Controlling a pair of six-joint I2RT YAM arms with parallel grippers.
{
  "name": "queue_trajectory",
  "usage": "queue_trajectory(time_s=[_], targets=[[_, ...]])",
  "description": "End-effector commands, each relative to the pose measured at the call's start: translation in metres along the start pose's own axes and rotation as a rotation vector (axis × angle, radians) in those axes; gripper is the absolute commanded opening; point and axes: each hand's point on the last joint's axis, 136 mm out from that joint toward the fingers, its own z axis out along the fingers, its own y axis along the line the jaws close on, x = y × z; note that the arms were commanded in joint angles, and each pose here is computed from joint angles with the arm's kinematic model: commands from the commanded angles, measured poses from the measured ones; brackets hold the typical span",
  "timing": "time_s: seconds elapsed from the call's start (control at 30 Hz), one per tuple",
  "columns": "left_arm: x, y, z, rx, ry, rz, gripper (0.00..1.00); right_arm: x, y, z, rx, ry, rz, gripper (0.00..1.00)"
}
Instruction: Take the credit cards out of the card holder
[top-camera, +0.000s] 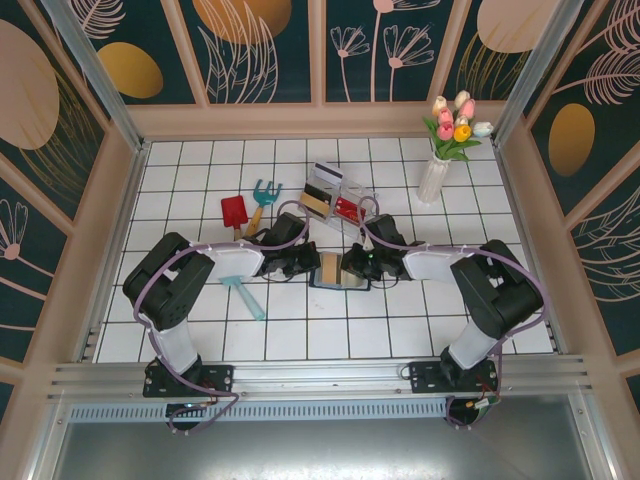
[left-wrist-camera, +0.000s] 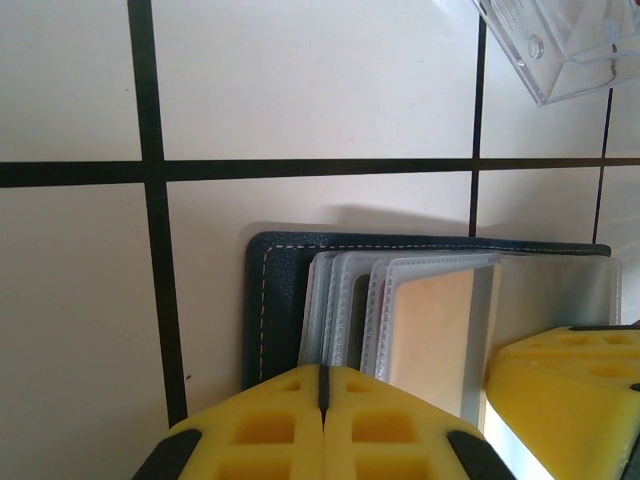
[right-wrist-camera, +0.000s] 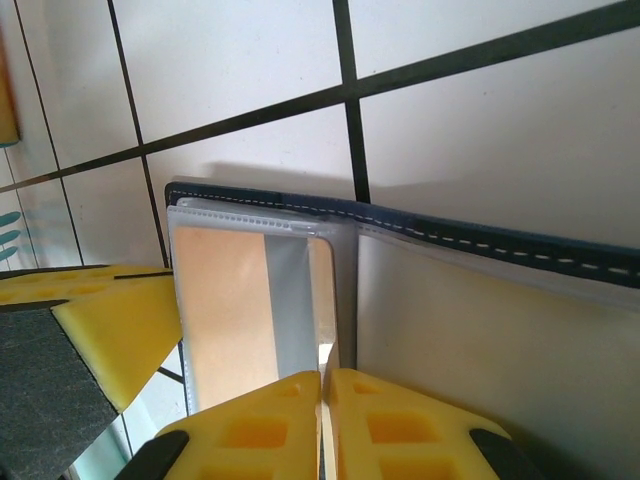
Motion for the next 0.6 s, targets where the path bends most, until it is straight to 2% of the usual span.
queue_trajectory(time_s=[0.0, 0.3, 0.43, 0.47, 0.57], targets=[[0.031, 0.054, 0.006, -0.193, 0.094, -0.022, 0.05, 0.002, -0.008, -0.010, 0.015, -0.011, -0.008, 0.14], [0.001, -0.003, -0.022, -0.055, 0.023, 0.078, 0.09, 0.000, 0.005, -0.018, -0.039, -0.027, -0.027, 0.16], [-0.001, -0.012, -0.027, -0.023, 0.015, 0.089, 0.10, 0.004, -0.002, -0.012, -0.033, -0.011, -0.010, 0.25], [-0.004, -0.023, -0.034, 0.017, 0.000, 0.093, 0.10, 0.006, -0.001, -0.012, -0.042, -0.007, -0.010, 0.26], [0.007, -0.042, -0.030, 0.143, 0.048, 0.092, 0.09, 0.009, 0.002, -0.010, -0.075, 0.007, -0.007, 0.27]])
